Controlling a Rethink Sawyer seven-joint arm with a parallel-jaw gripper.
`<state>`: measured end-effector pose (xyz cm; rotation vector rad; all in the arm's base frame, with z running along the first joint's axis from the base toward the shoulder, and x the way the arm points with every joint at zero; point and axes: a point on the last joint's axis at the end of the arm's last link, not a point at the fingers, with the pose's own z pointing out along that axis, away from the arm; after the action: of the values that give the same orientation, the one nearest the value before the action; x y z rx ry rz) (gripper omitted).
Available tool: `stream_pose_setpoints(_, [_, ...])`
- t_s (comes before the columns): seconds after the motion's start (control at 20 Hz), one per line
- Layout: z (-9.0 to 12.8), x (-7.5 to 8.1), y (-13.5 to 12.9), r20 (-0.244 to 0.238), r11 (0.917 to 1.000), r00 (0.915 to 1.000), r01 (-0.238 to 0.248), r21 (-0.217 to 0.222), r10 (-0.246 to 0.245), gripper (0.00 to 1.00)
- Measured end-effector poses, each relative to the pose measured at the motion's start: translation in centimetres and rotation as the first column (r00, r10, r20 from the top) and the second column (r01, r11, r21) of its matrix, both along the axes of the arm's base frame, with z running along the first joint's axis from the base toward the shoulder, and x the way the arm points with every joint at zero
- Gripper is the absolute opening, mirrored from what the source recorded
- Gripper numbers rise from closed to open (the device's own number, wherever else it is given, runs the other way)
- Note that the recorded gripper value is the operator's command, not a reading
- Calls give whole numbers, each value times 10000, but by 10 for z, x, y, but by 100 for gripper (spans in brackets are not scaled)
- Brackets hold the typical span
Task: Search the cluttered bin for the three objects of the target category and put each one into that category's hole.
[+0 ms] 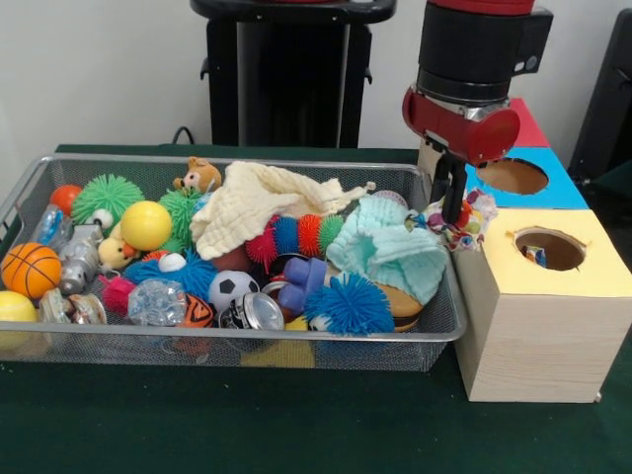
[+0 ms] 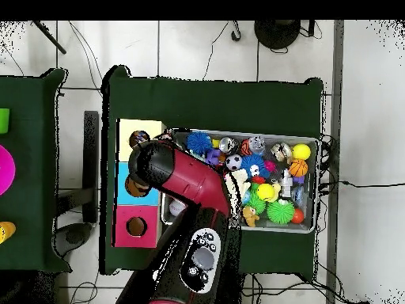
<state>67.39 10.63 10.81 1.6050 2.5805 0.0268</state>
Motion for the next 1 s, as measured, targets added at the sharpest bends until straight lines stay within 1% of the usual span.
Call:
stream_pose_setpoints(0.2, [9,2,-6,-159,10000,9999,52,18,-51,0])
stream_pose_setpoints(0.35, [14,7,-9,-89,10000,9999,55,-26,-55,0])
stream_pose_setpoints(0.5, [19,14,-9,79,10000,10000,30,-42,-29,0])
stream_pose_setpoints(0.75, [22,18,-7,171,10000,9999,23,-29,-22,0])
stream_pose_setpoints(1.0, [22,19,-6,183,10000,9998,78,22,-78,0])
